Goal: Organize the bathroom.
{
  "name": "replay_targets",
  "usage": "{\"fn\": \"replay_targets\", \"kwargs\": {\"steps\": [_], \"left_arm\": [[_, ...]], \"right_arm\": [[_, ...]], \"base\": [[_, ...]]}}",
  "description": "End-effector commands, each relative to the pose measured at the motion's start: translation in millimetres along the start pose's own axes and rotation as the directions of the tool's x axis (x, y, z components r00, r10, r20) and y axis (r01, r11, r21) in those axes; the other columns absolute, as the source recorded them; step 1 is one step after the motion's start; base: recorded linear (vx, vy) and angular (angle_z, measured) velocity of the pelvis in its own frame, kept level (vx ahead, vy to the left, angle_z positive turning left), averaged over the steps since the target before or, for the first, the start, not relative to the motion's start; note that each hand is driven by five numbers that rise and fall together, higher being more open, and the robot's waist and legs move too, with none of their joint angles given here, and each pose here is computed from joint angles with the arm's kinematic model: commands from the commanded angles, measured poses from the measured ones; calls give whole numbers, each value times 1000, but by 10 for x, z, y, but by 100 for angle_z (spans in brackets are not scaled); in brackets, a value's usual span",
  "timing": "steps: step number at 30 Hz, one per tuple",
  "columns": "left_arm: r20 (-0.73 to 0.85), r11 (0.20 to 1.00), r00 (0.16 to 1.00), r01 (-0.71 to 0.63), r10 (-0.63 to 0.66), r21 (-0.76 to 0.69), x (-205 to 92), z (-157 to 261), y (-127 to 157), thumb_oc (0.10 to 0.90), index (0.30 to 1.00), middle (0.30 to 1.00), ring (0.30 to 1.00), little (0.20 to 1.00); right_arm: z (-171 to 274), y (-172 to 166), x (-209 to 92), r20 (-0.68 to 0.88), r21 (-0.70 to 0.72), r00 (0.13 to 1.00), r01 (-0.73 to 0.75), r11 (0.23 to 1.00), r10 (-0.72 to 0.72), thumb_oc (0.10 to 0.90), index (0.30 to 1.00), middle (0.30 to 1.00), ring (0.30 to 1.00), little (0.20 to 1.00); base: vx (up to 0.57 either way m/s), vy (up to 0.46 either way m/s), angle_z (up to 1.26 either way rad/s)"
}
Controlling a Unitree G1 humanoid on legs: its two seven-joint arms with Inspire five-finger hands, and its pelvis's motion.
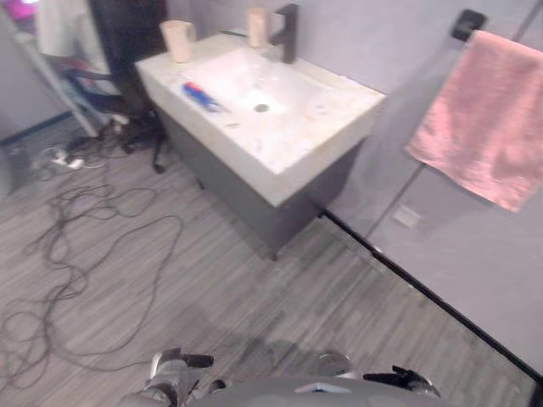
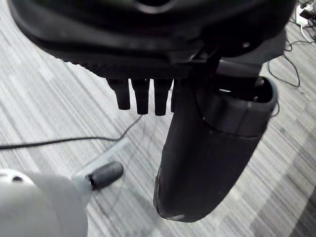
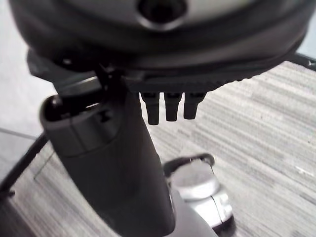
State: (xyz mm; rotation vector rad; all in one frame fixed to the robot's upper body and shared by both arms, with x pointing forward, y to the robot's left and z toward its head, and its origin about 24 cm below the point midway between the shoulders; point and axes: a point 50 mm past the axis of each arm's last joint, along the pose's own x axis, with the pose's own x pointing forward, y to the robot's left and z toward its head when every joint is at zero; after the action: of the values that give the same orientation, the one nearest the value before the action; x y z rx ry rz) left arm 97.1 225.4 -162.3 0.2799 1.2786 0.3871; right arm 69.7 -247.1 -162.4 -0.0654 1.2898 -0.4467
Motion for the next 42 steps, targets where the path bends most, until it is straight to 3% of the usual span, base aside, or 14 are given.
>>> {"fn": "replay_targets", "kwargs": {"steps": [1,4,18,20,25,33,42], "left_arm": [[-14,997,999,-45,46,68,51,-70,248,800,900,900,900,900],[12,991,999,-31,29,127,60,-7,268,800,900,900,900,900],[113,995,991,-77,71,58,27,362,172,800,900,900,900,900],[206,991,978,-59,33,122,1,479,97,800,900,900,900,900],[231,989,973,-50,16,140,-29,617,21,800,900,900,900,900],[213,997,975,-73,67,20,-18,591,101,800,900,900,900,900],[188,997,981,-66,57,42,19,398,179,800,900,900,900,900]], "right_arm": [[389,-20,-5,188,-33,982,27,999,-20,800,900,900,900,900],[415,-19,-13,212,-11,977,19,1000,-17,800,900,900,900,900],[160,7,-7,113,13,994,-12,1000,10,800,900,900,900,900],[87,-93,3,71,101,997,15,995,-23,800,900,900,900,900],[94,-157,10,57,176,997,43,983,-54,800,900,900,900,900],[133,-145,15,64,119,996,61,991,-69,800,900,900,900,900],[121,-185,17,78,98,994,72,993,-79,800,900,900,900,900]], "base": [[304,643,22],[249,276,20],[409,128,4],[401,-15,-10],[284,42,-25],[221,303,-122],[204,489,-107]]}}
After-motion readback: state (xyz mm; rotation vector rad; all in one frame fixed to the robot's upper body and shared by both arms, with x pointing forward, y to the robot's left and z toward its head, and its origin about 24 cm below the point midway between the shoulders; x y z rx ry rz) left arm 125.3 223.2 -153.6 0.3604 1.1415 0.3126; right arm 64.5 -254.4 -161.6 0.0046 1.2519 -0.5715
